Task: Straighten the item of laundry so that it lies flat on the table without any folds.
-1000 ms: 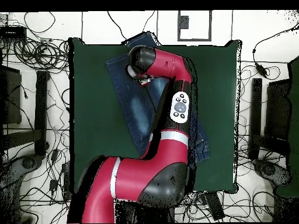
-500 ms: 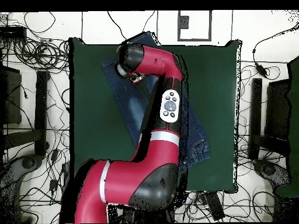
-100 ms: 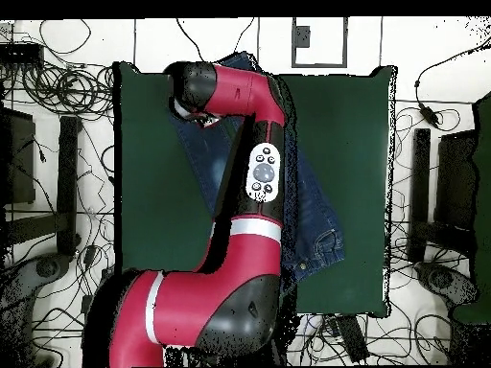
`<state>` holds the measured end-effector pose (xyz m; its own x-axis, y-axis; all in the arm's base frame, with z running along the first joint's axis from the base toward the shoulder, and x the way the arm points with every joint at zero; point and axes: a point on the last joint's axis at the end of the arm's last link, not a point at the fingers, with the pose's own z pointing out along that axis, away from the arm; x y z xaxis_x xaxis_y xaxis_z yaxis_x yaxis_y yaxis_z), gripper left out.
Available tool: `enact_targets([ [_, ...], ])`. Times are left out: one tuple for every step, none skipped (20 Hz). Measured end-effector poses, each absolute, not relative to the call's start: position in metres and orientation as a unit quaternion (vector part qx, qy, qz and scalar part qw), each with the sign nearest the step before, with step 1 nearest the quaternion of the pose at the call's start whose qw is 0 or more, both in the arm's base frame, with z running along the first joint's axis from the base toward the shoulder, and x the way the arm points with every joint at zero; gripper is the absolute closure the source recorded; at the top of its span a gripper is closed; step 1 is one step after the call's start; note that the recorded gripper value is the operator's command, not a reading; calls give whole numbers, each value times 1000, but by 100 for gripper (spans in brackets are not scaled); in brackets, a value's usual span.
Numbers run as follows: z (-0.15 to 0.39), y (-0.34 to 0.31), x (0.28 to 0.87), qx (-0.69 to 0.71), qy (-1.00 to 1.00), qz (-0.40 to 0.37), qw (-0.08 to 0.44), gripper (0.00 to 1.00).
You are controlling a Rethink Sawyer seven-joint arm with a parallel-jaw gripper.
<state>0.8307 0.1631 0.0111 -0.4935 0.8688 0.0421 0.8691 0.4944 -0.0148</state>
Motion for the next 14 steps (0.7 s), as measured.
enact_targets([
  [12, 165, 832, -502, -864, -6, 19, 0],
  [12, 166, 832, -502, -865, -8, 16, 0],
  [12, 166, 833, -502, -865, -9, 13, 0],
  [12, 166, 834, -502, -865, -11, 10, 0],
  [11, 166, 835, -502, -865, -12, 7, 0],
  [11, 166, 835, -502, -865, -13, 4, 0],
  [9, 166, 836, -502, -865, -14, 3, 0],
  [8, 166, 836, -502, -865, -14, 1, 0],
  [7, 166, 836, -502, -865, -15, 0, 0],
  [4, 166, 835, -502, -865, -15, -1, 0],
  [-1, 166, 834, -503, -864, -14, 1, 0],
  [-4, 166, 833, -503, -864, -14, 2, 0],
  [-8, 166, 831, -503, -864, -12, 4, 0],
  [-12, 166, 829, -503, -864, -11, 6, 0],
])
